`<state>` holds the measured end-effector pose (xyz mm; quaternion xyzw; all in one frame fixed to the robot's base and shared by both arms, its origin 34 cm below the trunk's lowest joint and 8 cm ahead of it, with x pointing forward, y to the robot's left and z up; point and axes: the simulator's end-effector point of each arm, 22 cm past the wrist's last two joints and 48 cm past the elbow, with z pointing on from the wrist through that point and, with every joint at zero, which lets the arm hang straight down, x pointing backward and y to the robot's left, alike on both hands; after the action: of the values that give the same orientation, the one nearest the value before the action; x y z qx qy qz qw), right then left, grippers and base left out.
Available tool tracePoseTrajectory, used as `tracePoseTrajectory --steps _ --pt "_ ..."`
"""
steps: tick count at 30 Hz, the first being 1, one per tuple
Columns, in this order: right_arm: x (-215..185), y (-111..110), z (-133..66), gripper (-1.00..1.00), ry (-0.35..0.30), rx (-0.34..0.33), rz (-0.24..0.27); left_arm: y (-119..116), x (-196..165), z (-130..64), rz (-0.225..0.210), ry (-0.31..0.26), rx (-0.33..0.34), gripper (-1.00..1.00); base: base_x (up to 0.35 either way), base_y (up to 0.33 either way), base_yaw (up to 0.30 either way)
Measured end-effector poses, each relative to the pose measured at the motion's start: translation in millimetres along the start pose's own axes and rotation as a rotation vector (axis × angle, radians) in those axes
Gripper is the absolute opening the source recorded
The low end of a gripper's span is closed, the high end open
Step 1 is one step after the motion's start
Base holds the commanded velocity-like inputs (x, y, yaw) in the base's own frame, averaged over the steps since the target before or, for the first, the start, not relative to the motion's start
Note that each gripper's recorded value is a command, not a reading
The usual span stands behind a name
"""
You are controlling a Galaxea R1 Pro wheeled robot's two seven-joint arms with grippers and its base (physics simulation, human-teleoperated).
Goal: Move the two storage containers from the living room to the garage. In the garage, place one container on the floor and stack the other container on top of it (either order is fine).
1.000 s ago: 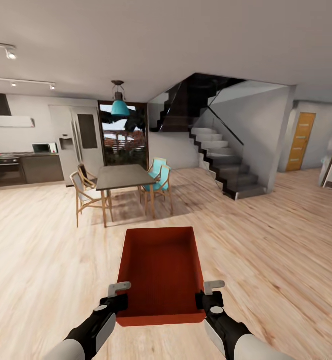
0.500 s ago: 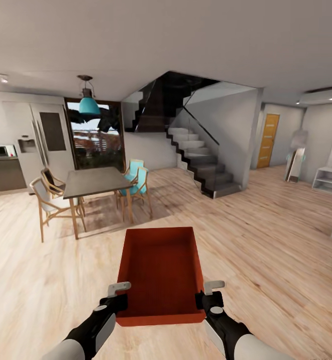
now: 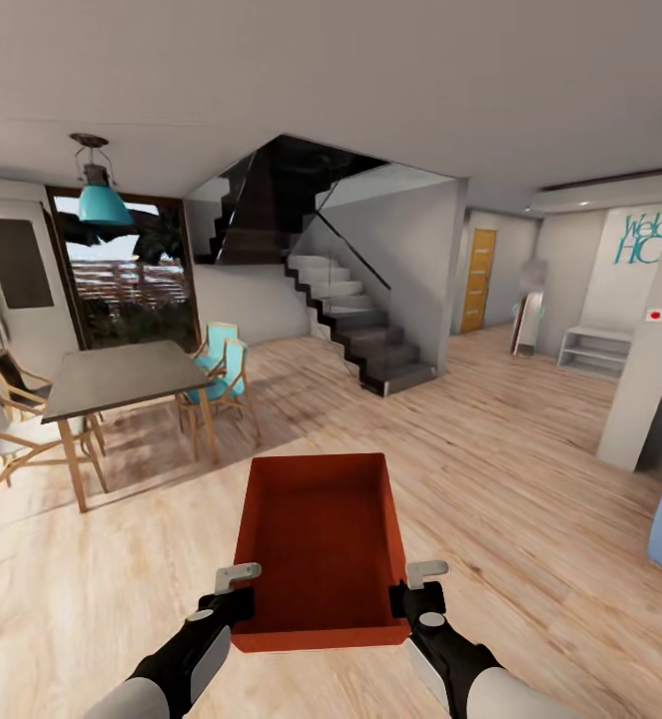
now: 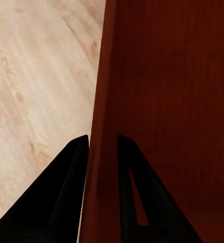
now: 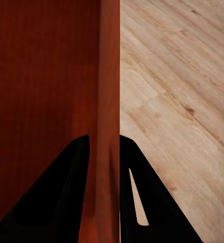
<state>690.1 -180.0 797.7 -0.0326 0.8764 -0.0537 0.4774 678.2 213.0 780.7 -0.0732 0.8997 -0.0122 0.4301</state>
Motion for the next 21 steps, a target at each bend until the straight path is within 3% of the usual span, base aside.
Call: tracePoseTrajectory --steps 6,21 --pt "0.0 0.0 0.0 -1.0 0.0 0.0 0.0 0.0 0.0 0.0 0.0 0.0 0.0 -1.0 0.323 0.0 -0.242" --pt "0.1 0.1 0.0 -1.0 0.0 -0.001 0.0 0.1 0.3 0.0 0.0 0.0 0.0 -1.0 0.323 0.0 -0.01"
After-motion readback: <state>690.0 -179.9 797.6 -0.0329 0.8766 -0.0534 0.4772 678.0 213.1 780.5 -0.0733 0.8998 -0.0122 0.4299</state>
